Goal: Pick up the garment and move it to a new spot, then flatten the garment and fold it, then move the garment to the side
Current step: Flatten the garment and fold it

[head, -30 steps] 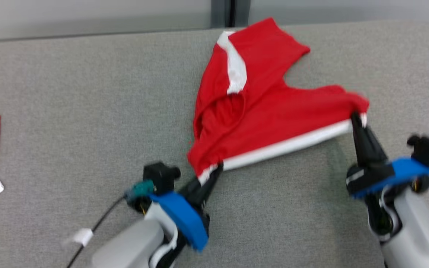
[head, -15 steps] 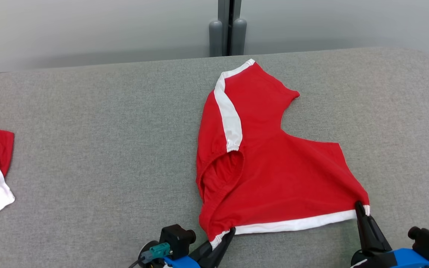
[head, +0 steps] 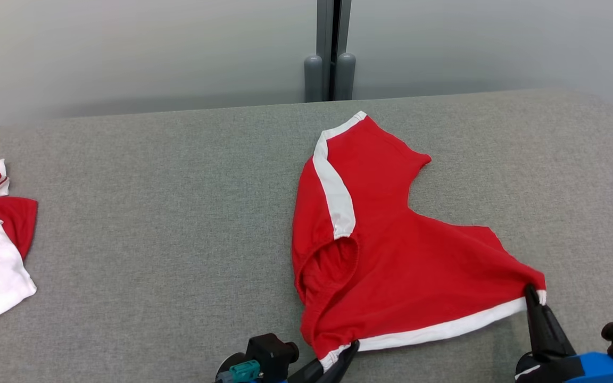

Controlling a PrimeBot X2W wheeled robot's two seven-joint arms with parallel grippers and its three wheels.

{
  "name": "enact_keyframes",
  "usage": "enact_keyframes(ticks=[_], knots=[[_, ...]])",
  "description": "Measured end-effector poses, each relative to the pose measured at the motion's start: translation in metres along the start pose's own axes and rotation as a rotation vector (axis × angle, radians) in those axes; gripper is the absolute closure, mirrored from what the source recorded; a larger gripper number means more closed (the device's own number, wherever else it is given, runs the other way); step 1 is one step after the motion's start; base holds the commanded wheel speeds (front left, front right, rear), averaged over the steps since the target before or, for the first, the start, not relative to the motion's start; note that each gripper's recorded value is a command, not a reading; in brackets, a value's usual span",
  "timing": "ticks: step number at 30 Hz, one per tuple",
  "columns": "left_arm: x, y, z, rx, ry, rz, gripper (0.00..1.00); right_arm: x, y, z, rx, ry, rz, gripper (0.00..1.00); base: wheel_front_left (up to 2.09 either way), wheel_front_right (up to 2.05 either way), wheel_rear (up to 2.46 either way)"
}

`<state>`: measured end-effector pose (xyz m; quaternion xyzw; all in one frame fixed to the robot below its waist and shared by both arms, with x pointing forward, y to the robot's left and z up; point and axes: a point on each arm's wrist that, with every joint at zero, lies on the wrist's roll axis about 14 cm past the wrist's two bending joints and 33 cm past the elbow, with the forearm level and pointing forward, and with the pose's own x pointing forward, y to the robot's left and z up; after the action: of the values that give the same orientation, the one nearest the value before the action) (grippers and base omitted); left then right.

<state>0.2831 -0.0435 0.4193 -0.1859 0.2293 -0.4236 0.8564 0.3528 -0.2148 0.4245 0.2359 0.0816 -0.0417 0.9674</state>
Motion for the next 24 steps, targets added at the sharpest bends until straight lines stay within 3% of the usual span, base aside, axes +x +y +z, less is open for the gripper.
enact_keyframes(ticks=[11, 20, 24], knots=[[0.014, -0.019, 0.032, -0.023, -0.085, -0.076, 1.00, 0.033, 0.020, 0.054, -0.043, -0.126, 0.080, 1.00, 0.00, 0.00, 0.00], [0.054, 0.002, 0.126, 0.008, -0.243, -0.120, 1.00, 0.103, 0.076, 0.129, -0.097, -0.278, 0.214, 1.00, 0.00, 0.00, 0.00], [0.073, 0.019, 0.184, 0.074, -0.307, -0.130, 1.00, 0.148, 0.101, 0.175, -0.131, -0.337, 0.253, 1.00, 0.00, 0.00, 0.00]])
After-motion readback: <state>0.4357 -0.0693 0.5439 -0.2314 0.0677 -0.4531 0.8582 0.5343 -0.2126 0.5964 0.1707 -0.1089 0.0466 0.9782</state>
